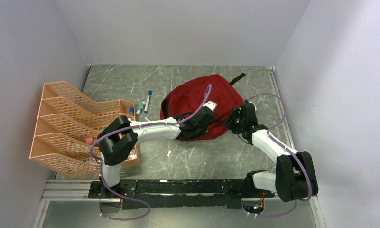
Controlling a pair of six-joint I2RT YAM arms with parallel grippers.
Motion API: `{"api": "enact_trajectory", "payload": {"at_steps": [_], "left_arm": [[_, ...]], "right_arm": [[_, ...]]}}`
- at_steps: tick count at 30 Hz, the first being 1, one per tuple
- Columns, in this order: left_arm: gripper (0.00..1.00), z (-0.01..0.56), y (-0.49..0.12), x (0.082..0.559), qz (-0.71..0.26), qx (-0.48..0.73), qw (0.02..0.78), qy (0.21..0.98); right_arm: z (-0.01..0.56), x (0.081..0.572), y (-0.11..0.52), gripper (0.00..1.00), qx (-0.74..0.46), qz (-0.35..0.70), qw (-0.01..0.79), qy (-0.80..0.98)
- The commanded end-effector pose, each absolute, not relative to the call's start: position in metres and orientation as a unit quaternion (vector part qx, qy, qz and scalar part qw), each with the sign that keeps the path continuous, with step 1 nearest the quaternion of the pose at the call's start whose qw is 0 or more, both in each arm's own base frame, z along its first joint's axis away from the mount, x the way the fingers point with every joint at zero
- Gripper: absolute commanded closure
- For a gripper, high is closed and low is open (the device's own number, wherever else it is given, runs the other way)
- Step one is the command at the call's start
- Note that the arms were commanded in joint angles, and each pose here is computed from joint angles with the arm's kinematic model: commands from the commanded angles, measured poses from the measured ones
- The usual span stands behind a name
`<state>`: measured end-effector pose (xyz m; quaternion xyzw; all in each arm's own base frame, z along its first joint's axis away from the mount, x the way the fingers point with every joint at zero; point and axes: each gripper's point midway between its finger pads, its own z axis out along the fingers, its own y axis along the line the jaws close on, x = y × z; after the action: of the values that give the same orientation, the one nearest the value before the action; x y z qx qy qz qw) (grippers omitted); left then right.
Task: Pack the student bag
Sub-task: Zip the student bag at the center of the board.
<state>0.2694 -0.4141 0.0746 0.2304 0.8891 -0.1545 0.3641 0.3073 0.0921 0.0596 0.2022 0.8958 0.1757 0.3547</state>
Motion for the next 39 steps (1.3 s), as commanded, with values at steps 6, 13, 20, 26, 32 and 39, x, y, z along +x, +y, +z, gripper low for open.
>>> {"api": "enact_trajectory", "payload": {"at_steps": [6, 13, 20, 26, 32, 39], "left_arm": [[0.95, 0.085, -0.365, 0.267, -0.094, 0.215, 0.381, 0.894], [0.95, 0.079, -0.361, 0.259, -0.105, 0.214, 0.372, 0.897], [0.95, 0.082, -0.375, 0.258, -0.135, 0.215, 0.369, 0.894], [0.95, 0.089, -0.388, 0.256, -0.161, 0.22, 0.367, 0.889], [0.95, 0.095, -0.398, 0.251, -0.184, 0.227, 0.365, 0.884], [0.95, 0.1, -0.401, 0.245, -0.202, 0.231, 0.362, 0.88]], "right_arm": [[0.057, 0.313, 0.077, 0.52, 0.208, 0.143, 0.361, 0.897], [0.07, 0.31, 0.087, 0.48, 0.192, 0.173, 0.358, 0.897], [0.097, 0.28, 0.121, 0.35, 0.225, 0.288, 0.315, 0.876], [0.084, 0.252, 0.141, 0.28, 0.278, 0.341, 0.251, 0.862], [0.066, 0.255, 0.15, 0.23, 0.288, 0.349, 0.236, 0.86], [0.054, 0.275, 0.152, 0.28, 0.304, 0.357, 0.247, 0.848]]}}
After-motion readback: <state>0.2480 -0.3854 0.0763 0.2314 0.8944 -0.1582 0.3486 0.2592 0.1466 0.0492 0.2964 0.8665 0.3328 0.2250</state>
